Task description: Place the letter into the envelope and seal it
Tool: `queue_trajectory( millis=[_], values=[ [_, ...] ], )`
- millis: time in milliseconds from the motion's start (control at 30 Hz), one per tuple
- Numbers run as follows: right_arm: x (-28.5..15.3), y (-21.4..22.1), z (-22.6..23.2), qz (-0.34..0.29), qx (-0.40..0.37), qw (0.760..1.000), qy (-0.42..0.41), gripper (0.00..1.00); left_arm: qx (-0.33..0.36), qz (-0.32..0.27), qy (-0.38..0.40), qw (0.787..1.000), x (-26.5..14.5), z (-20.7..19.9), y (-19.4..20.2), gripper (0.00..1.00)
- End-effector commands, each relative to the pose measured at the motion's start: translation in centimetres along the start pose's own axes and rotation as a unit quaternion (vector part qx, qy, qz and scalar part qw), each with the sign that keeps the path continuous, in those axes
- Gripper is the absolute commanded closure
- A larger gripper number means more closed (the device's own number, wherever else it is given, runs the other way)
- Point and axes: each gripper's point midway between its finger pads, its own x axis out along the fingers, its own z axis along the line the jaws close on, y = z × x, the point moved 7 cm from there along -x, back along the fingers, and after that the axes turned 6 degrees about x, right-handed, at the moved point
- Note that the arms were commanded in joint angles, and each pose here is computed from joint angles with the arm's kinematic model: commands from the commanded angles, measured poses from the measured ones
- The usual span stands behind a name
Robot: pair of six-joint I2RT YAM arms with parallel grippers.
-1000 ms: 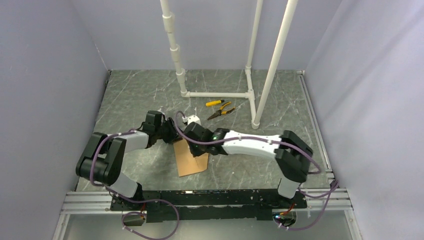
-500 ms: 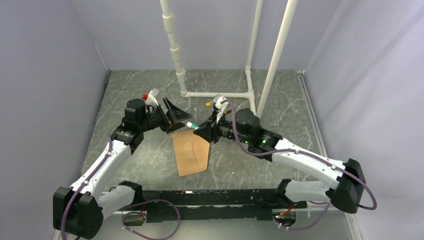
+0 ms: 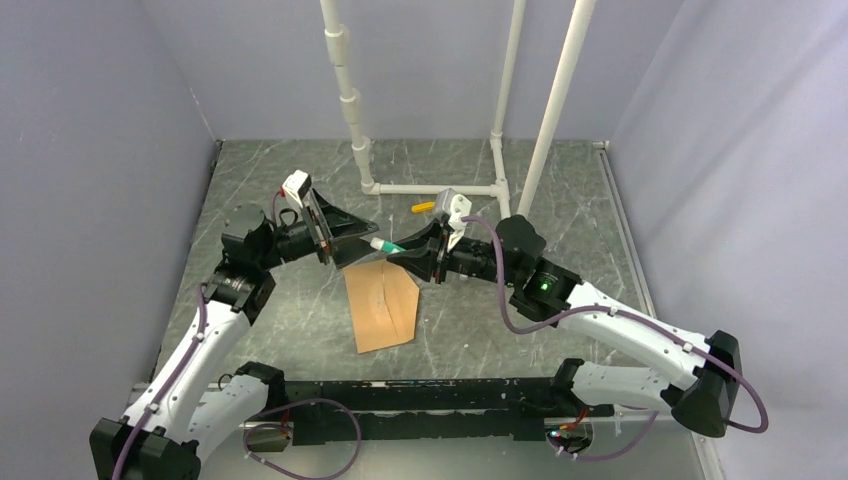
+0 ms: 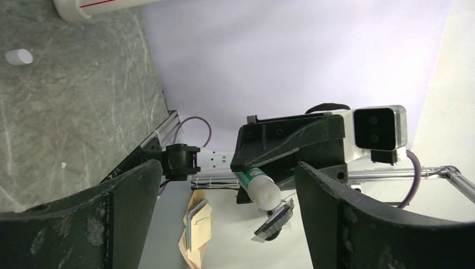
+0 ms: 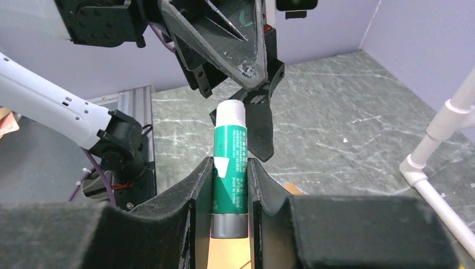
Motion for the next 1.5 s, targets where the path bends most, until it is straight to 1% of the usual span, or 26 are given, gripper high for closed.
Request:
queue_trajectory(
  millis=[0,67,167,233,267,400,500,633,800,1000,1100,1267,1300,1367,1400,1433,1467],
  values=[
    [-0.8,-3.0,1.3,-0.042,-0.043,0.997,-0.038,1.0,0.014,0.006,0.037,0.999,-0.5,-2.9,-0.1,0.07],
    [-0.7,-2.9,1.3,-0.035,-0.041,0.998,-0.04,1.0,0.016,0.015,0.042,0.999,-0.5,-3.1,0.0,0.08],
    [-0.4,-3.1,1.4,-0.02,-0.051,0.997,-0.051,1.0,0.024,0.031,0.047,0.998,-0.7,-3.2,0.3,0.18],
    [0.1,-2.9,1.3,0.005,-0.052,0.997,-0.059,1.0,0.031,0.04,0.05,0.997,-0.8,-3.5,0.5,0.25],
    [0.1,-2.9,1.4,0.011,-0.054,0.996,-0.064,1.0,0.037,0.045,0.05,0.997,-1.0,-3.6,0.6,0.27],
    [0.3,-3.0,1.5,0.027,-0.061,0.995,-0.074,1.0,0.067,0.061,0.043,0.995,-1.5,-4.1,1.1,0.29],
    [0.4,-2.8,1.4,0.048,-0.064,0.994,-0.079,1.0,0.072,0.074,0.044,0.994,-1.8,-4.2,1.5,0.26],
    [0.6,-2.9,1.4,0.059,-0.069,0.992,-0.083,1.0,0.073,0.082,0.042,0.993,-1.9,-4.0,1.7,0.29],
    [1.0,-2.9,1.2,0.069,-0.065,0.992,-0.081,1.0,0.073,0.099,0.046,0.991,-1.9,-3.9,1.9,0.4],
    [1.5,-2.6,0.9,0.073,-0.063,0.992,-0.081,1.0,0.078,0.102,0.042,0.991,-2.0,-3.9,2.1,0.5],
    [1.6,-2.7,1.0,0.071,-0.061,0.992,-0.084,1.0,0.08,0.102,0.036,0.991,-2.1,-3.6,2.2,0.6],
    [1.6,-2.7,1.2,0.067,-0.054,0.992,-0.088,1.0,0.08,0.103,0.038,0.991,-2.1,-3.4,2.4,0.71],
    [1.5,-2.8,1.2,0.064,-0.054,0.993,-0.089,1.0,0.08,0.102,0.037,0.991,-2.1,-3.4,2.4,0.75],
    [1.4,-3.0,1.3,0.058,-0.053,0.993,-0.089,1.0,0.081,0.101,0.039,0.991,-2.0,-3.4,2.3,0.88],
    [1.4,-3.2,1.4,0.056,-0.051,0.993,-0.088,0.97,0.08,0.1,0.042,0.991,-2.0,-3.5,2.3,0.95],
    [1.4,-3.3,1.4,0.054,-0.048,0.994,-0.088,0.91,0.082,0.1,0.046,0.991,-2.0,-3.6,2.3,0.97],
    [1.3,-3.5,1.5,0.05,-0.039,0.994,-0.084,0.81,0.083,0.097,0.05,0.991,-2.0,-3.8,2.3,0.97]
  ],
)
